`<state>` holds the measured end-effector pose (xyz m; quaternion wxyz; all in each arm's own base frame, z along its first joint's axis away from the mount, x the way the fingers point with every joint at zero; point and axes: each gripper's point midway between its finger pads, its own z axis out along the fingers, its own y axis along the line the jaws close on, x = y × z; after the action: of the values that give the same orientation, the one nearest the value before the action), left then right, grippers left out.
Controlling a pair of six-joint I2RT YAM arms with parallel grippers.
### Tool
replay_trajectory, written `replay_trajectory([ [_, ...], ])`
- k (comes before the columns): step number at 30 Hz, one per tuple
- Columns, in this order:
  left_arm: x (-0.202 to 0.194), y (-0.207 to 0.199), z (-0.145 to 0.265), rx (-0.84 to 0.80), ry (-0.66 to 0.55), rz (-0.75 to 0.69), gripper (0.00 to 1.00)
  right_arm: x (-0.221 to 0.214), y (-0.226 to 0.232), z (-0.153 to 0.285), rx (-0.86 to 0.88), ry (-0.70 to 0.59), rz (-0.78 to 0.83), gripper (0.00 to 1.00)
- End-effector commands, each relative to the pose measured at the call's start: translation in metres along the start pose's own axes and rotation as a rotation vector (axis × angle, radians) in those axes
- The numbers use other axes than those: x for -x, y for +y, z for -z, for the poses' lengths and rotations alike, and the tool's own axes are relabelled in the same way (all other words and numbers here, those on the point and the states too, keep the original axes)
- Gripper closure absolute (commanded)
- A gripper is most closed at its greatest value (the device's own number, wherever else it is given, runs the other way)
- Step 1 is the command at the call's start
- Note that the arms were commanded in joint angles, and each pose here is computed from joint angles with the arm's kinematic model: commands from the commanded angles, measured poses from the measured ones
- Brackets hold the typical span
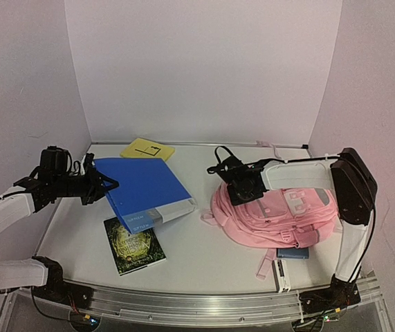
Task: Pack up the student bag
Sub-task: Pick up the files from the center of the board.
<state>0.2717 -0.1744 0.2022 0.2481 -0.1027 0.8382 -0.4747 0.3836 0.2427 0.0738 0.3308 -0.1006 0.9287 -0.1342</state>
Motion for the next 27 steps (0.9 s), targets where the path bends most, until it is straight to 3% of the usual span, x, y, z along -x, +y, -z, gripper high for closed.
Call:
replay_trajectory([
  [1,0.002,-0.031,0.003,-0.126,0.033,-0.085,1.00,0.021,-0.007,0.010,-0.009,-0.028,-0.026,1.00],
  [15,-0.015,-0.059,0.006,-0.299,0.156,-0.081,1.00,0.112,0.015,0.130,0.452,-0.194,-0.185,1.00],
  [27,-0.020,-0.106,0.033,-0.459,0.209,-0.076,1.00,0.128,0.016,0.148,0.523,-0.237,-0.226,1.00],
])
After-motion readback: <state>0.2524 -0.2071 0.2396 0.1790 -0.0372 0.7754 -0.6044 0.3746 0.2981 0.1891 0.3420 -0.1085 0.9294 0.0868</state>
